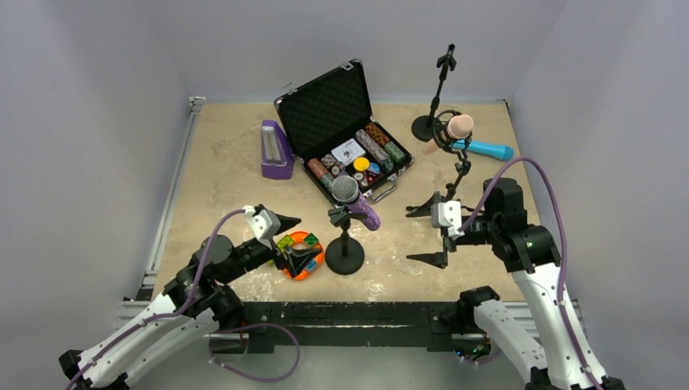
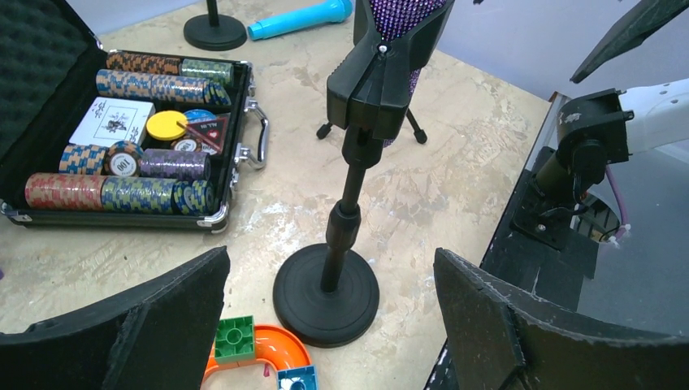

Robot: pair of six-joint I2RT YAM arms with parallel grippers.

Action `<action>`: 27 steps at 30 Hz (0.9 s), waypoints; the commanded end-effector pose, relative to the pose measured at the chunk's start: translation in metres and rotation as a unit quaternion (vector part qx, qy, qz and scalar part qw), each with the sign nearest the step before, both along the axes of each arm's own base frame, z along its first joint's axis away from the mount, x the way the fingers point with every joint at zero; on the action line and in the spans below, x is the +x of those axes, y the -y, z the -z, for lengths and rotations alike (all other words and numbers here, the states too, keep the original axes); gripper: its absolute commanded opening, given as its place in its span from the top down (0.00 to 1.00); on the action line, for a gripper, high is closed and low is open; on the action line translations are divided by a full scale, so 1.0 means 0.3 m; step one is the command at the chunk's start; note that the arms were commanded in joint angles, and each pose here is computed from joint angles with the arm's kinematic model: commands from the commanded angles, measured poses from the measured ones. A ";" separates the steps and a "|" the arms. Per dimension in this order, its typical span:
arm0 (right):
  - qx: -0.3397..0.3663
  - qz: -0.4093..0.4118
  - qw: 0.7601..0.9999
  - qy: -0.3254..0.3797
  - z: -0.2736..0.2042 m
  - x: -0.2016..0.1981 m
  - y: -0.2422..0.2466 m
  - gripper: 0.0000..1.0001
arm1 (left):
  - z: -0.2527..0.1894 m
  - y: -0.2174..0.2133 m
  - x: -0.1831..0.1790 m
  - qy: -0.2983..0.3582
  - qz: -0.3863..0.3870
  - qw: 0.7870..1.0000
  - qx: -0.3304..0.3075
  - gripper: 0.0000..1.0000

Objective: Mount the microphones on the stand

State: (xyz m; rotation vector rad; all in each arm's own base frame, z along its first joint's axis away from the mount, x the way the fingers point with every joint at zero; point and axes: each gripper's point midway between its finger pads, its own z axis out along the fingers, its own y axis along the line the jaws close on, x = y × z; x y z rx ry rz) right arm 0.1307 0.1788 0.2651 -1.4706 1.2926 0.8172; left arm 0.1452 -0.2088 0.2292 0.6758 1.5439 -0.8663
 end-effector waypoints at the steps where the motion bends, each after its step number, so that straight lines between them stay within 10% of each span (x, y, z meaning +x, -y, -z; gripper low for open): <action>1: 0.018 -0.006 1.000 -0.010 0.031 -0.022 0.004 0.07 | -0.017 0.005 0.007 -0.008 -0.009 1.000 -0.029 0.01; 27: 0.032 0.035 0.998 -0.040 0.166 0.024 0.029 0.06 | 0.047 0.019 -0.002 -0.032 0.000 0.999 -0.029 0.01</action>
